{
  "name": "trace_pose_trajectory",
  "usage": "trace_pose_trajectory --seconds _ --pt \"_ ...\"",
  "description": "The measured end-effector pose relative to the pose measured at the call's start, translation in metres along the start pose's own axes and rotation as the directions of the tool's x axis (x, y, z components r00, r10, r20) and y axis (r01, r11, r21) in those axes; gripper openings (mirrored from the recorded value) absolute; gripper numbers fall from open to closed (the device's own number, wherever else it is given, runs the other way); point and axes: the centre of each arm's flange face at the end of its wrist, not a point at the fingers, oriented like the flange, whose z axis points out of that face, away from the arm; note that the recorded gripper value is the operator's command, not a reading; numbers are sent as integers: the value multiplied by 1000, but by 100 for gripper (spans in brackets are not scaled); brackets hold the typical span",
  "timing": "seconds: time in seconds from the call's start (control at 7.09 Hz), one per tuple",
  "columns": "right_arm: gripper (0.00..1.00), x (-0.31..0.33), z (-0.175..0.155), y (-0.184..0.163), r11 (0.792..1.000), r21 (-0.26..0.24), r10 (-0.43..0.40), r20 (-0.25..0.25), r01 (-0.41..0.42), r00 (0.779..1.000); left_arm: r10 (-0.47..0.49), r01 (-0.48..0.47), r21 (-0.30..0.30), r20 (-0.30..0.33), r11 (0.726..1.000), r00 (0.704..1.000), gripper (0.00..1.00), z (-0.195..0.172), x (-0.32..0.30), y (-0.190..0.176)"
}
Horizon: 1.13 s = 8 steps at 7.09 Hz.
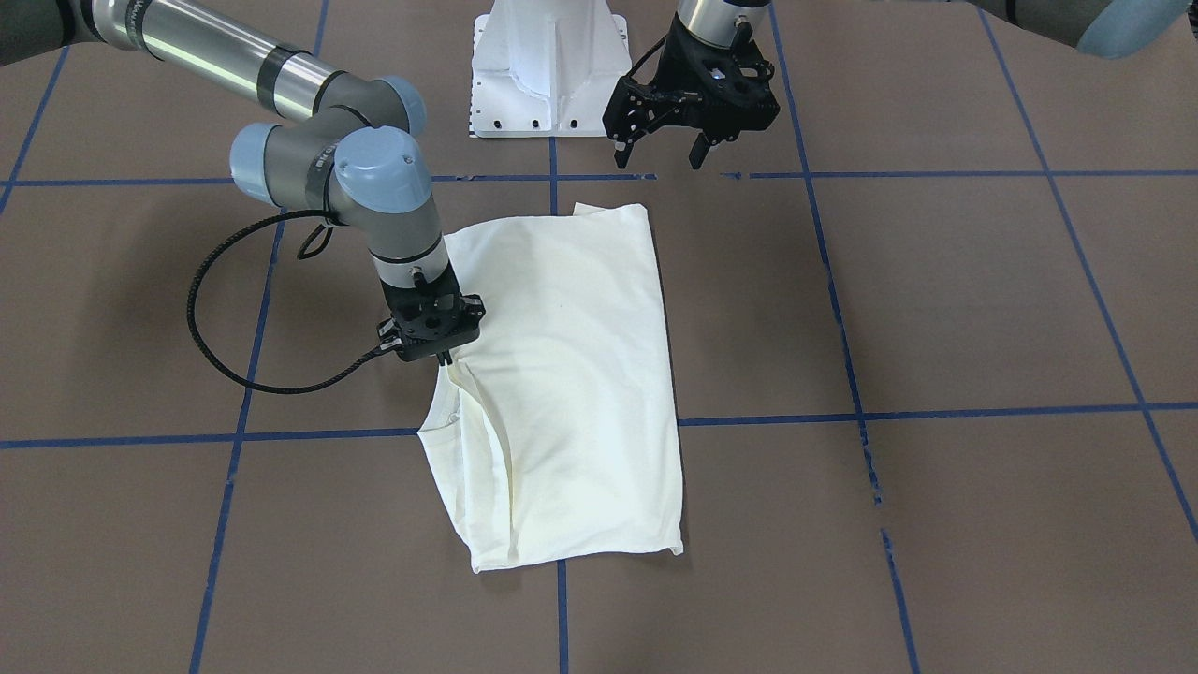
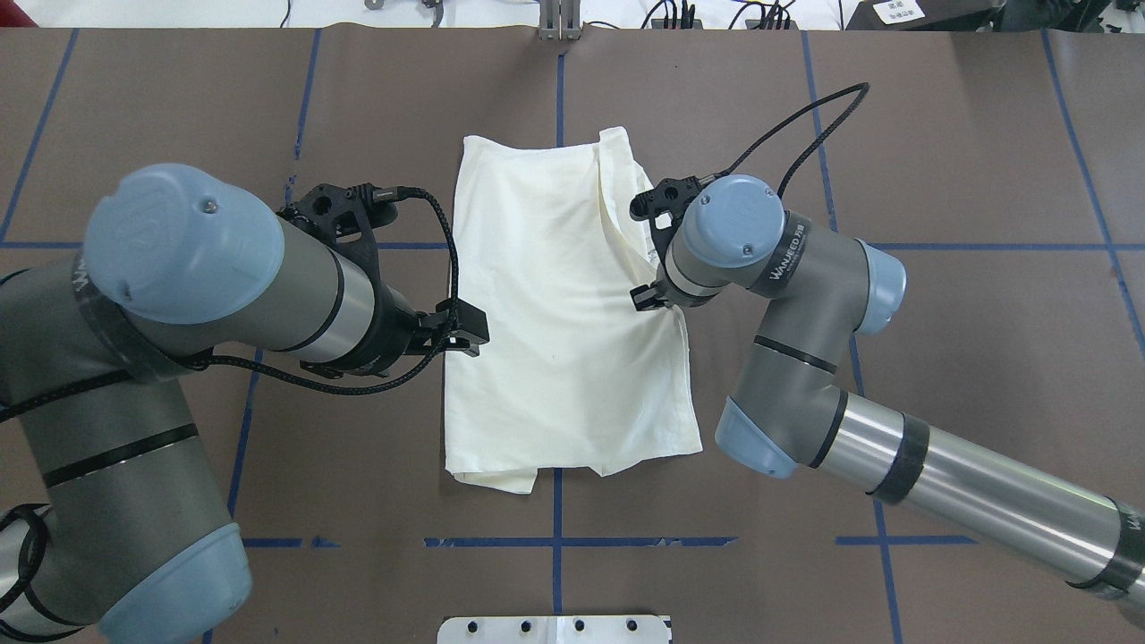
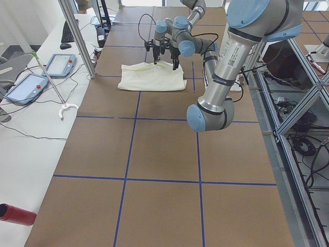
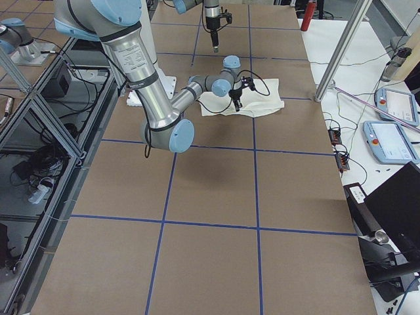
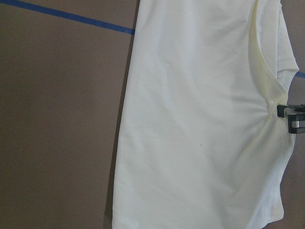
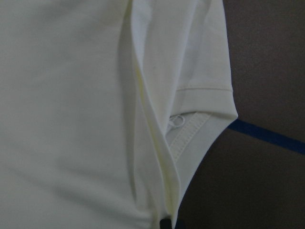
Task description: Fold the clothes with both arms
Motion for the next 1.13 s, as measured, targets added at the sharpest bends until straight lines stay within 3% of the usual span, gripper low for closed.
trace_pose_trajectory --seconds 0.14,0.28,0.71,1.13 --pt "69 14 -9 14 1000 -10 10 -12 -10 1000 0 0 0 -1 1000 1000 100 2 0 -1" --pt "100 20 -20 23 999 -27 20 -31 -20 999 -1 1 -1 -3 1000 1000 100 3 1 -1" --pt "100 15 -30 18 999 -28 27 -50 -29 998 -2 2 -1 -6 1000 1000 100 2 2 -1" --pt "100 4 -63 -18 999 13 48 4 -48 999 -42 41 -20 -24 999 999 100 12 0 12"
